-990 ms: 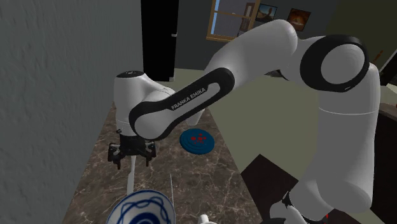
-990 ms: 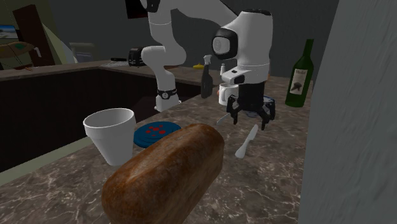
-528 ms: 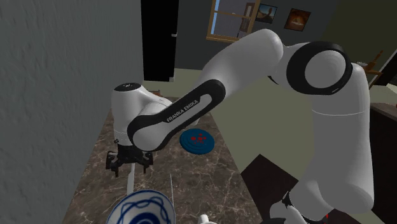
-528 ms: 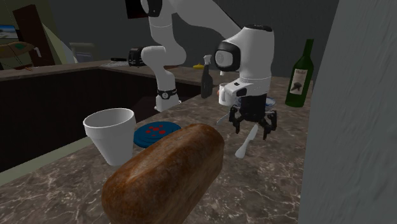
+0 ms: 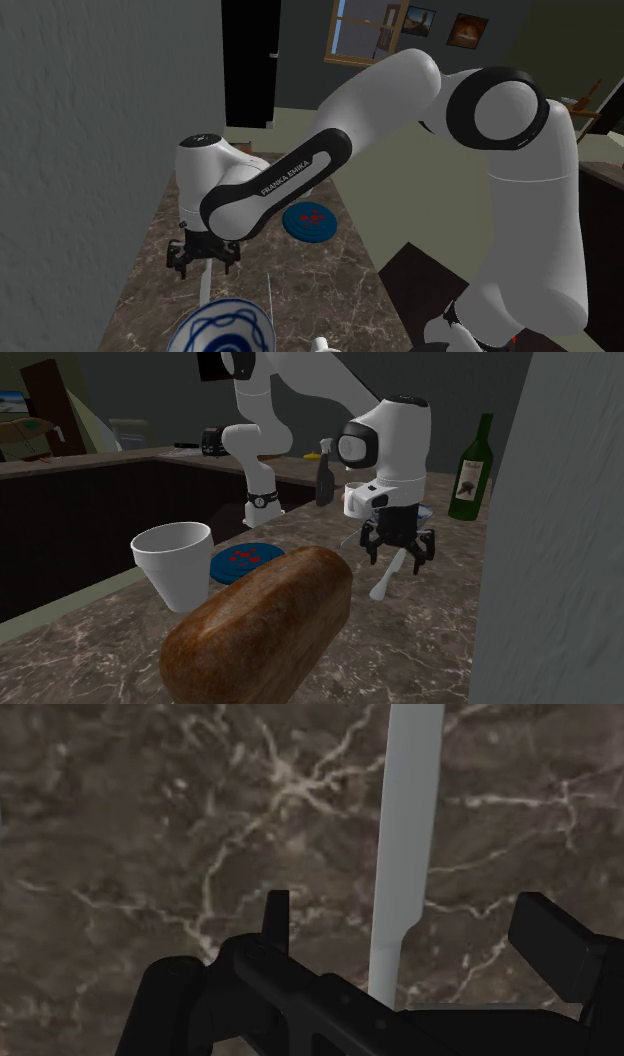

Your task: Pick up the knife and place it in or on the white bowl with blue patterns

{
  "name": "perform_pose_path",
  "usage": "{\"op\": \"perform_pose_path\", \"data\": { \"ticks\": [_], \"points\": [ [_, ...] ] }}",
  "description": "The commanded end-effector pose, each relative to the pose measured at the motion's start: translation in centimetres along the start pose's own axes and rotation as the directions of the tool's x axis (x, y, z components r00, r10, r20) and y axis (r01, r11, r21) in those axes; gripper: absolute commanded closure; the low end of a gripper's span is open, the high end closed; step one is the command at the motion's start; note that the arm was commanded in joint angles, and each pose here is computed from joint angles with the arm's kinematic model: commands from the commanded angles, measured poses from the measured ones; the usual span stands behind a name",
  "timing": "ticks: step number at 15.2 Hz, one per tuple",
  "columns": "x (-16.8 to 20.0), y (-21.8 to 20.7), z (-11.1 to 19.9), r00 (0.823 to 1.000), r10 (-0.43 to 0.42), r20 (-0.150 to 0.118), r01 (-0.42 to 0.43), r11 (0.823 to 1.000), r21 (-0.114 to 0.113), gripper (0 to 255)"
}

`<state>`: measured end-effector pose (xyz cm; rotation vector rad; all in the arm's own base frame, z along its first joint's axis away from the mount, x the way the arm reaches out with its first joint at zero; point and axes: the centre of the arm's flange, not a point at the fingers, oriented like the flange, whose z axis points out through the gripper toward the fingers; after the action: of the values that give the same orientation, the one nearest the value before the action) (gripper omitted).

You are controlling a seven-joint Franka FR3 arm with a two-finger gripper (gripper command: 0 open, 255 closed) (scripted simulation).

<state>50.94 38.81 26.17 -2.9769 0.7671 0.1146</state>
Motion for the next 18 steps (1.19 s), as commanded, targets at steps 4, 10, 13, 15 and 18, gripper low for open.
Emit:
{"op": "perform_pose_path", "data": {
  "ticks": [4, 10, 13, 15, 18],
  "points": [
    [0.0, 0.0, 0.0, 1.0, 0.0, 0.0, 0.0, 1.0, 0.0, 255],
    [0.0, 0.0, 0.0, 1.0, 0.0, 0.0, 0.0, 1.0, 0.0, 255],
    [-0.1, -0.1, -1.6, 1.0, 0.0, 0.0, 0.0, 1.0, 0.0, 255],
    [-0.2, -0.1, -2.6, 1.0, 0.0, 0.0, 0.0, 1.0, 0.0, 255],
    [-0.4, -0.2, -4.2, 1.0, 0.0, 0.0, 0.0, 1.0, 0.0, 255]
  ]
}}
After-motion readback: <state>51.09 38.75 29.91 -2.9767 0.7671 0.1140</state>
